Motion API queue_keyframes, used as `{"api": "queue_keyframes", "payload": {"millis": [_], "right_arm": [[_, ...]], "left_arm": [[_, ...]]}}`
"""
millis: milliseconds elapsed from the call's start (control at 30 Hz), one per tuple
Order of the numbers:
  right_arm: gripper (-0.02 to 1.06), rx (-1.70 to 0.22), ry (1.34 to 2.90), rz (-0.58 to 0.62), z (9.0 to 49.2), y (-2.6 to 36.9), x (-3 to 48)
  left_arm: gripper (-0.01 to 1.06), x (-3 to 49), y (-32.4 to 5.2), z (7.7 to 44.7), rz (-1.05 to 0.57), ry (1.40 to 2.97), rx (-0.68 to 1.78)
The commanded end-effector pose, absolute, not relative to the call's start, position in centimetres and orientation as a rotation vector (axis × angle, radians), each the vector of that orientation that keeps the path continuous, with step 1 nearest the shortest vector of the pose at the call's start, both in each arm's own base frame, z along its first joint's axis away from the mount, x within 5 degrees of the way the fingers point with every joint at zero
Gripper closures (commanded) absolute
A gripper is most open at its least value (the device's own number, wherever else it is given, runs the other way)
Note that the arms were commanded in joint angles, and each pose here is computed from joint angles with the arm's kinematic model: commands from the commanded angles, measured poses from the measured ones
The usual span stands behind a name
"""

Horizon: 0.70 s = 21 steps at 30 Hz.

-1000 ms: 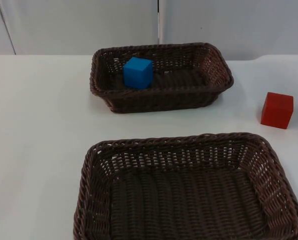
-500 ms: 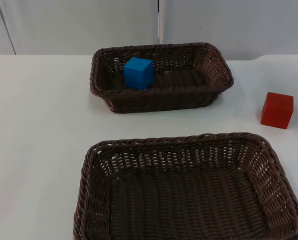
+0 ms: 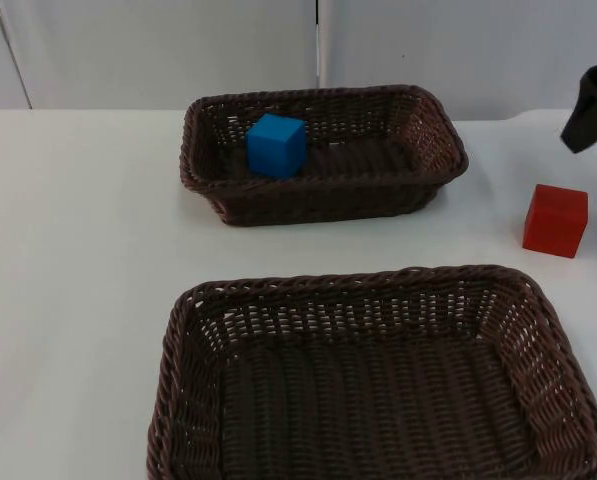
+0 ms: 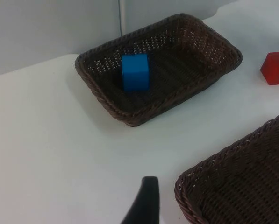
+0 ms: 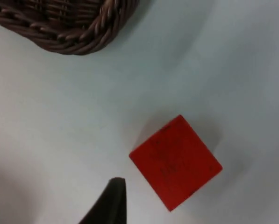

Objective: Pick up one cube with the left hand and place it into the upper basket. Pick up one cube with the right hand and place it into the lower basket.

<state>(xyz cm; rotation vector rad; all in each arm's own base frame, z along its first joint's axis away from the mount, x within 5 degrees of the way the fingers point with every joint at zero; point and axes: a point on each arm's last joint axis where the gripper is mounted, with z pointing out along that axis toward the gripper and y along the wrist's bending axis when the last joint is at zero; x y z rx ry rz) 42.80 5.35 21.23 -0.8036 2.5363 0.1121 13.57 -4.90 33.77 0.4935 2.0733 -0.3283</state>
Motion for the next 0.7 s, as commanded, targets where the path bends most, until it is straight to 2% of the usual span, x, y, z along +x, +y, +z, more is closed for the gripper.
{"api": "queue_keyframes", "payload": {"millis": [0,133,400,667], "right_arm": [[0.00,-0.879,2.522,0.117,20.7,5.8,43.3],[0.00,-0.957,2.511,0.141,19.4,6.4,43.9],[0.00,-1.139,2.466,0.113,15.8,8.7,44.4],[0.00,-1.168,2.487,0.105,12.9,9.0,45.0]], "left_arm": [[0.26,13.5,-4.9,33.8,-0.340,2.069,0.477],[0.26,13.5,-4.9,33.8,-0.340,2.069,0.477],[0.26,13.5,-4.9,33.8,-0.338,2.068,0.477],[0.26,13.6,-4.9,33.8,-0.337,2.067,0.477]]}}
